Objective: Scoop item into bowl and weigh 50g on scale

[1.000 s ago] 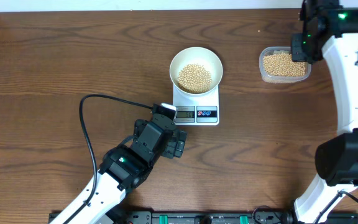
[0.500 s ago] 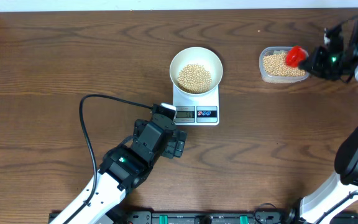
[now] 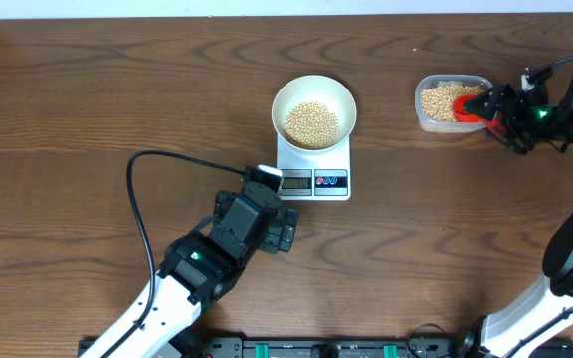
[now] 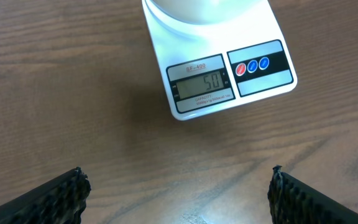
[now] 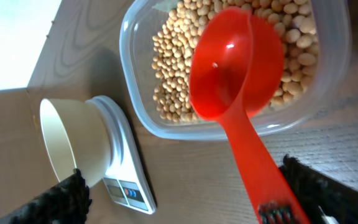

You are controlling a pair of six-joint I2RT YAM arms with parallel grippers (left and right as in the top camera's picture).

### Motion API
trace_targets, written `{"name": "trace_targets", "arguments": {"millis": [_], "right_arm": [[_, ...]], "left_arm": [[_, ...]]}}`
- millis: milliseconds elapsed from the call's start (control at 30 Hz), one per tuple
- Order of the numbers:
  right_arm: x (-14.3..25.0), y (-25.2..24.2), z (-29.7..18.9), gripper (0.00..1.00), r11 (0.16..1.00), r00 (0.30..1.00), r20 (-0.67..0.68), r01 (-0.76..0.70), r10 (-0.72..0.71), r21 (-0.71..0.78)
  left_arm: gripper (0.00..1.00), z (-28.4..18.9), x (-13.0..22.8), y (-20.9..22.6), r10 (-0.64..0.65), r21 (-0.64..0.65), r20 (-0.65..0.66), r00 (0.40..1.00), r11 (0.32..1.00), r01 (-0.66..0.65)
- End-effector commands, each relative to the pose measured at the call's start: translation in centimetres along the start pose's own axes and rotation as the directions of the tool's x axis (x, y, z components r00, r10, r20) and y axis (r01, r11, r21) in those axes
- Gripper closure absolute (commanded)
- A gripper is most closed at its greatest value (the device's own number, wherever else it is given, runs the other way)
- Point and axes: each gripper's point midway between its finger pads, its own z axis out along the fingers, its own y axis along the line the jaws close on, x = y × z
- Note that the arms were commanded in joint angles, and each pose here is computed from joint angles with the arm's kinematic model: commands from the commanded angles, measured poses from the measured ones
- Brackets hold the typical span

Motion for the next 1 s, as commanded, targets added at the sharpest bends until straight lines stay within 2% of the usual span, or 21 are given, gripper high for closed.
{"name": "trace_targets", "arguments": {"millis": [0, 200, 533, 700, 967], "right_arm": [[0.2, 0.3, -0.7, 0.01, 1.0, 1.0, 0.0, -0.014, 0.014, -0.026], [-0.1, 1.4, -3.0, 0.01, 1.0, 0.999, 0.046, 0.008, -0.007, -0.023], [0.8, 5.1, -7.8, 0.01, 0.992, 0.982, 0.144, 0.122, -0.124, 0.026], [1.2, 5.7, -9.6, 0.01, 0.986, 0.97, 0.185, 0.144, -0.159, 0.089], [2.0, 5.5, -9.6, 0.01, 0.984, 0.974, 0.158, 0.148, -0.164, 0.103]], "left_arm": [[0.06, 0.0, -0.2, 0.2, -0.001, -0.014, 0.007, 1.0, 1.0, 0.001], [0.06, 0.0, -0.2, 0.2, -0.001, -0.014, 0.007, 1.0, 1.0, 0.001], [0.06, 0.0, -0.2, 0.2, -0.001, -0.014, 0.007, 1.0, 1.0, 0.001], [0.06, 0.0, -0.2, 0.2, -0.001, -0.014, 0.007, 1.0, 1.0, 0.001], [0.06, 0.0, -0.2, 0.2, -0.001, -0.014, 0.007, 1.0, 1.0, 0.001]]}}
